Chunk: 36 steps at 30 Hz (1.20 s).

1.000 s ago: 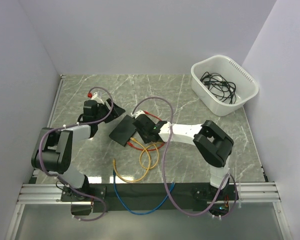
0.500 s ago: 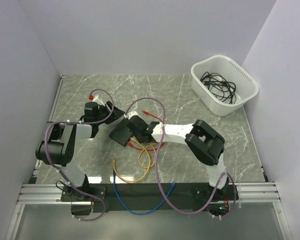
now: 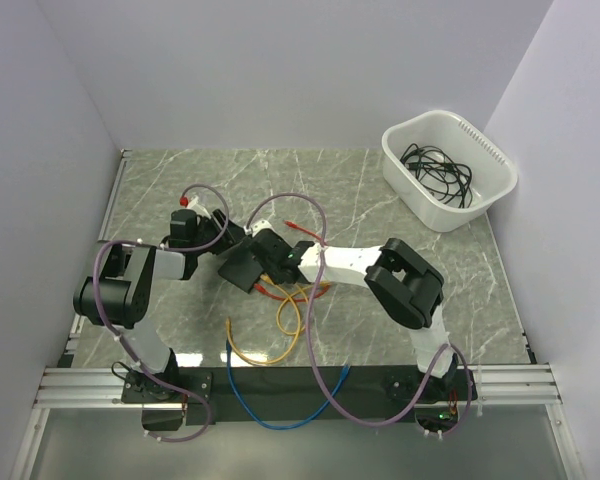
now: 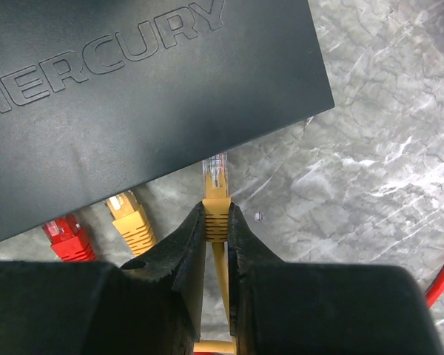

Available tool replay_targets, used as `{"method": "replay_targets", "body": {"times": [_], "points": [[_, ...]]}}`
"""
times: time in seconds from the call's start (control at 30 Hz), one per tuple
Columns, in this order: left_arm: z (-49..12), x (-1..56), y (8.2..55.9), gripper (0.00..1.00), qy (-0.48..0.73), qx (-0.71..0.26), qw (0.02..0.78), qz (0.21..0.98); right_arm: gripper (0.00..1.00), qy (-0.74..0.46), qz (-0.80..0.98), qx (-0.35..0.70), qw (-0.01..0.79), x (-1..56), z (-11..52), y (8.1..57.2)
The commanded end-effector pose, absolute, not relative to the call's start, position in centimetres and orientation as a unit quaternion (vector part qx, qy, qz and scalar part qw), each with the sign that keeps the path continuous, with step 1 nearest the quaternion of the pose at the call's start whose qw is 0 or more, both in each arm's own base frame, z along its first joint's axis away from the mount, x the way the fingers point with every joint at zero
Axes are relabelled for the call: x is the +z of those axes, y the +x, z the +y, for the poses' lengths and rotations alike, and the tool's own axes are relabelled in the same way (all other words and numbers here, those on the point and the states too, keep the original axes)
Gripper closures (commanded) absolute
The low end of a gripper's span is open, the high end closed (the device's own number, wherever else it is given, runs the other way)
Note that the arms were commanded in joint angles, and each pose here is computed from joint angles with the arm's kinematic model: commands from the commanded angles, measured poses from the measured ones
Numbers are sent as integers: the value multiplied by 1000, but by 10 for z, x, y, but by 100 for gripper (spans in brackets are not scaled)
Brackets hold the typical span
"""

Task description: Insert the plug into the switch port

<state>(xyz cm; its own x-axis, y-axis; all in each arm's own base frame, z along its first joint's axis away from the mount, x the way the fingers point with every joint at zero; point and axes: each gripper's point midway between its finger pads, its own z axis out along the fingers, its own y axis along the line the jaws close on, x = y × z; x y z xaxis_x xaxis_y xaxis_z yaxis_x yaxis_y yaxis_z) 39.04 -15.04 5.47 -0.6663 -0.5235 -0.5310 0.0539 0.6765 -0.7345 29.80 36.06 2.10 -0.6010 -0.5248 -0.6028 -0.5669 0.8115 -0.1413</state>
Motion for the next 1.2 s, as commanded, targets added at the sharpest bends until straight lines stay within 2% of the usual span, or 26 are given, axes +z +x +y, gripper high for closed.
{"method": "replay_targets", "body": {"times": [0.0, 1.17], "points": [[-153, 58, 391, 44, -129, -390, 391, 824, 100, -300, 887, 51, 347, 32, 382, 307], [-161, 39, 386, 53, -110, -386, 370, 838, 100, -287, 876, 78, 381, 74, 400, 316]]}}
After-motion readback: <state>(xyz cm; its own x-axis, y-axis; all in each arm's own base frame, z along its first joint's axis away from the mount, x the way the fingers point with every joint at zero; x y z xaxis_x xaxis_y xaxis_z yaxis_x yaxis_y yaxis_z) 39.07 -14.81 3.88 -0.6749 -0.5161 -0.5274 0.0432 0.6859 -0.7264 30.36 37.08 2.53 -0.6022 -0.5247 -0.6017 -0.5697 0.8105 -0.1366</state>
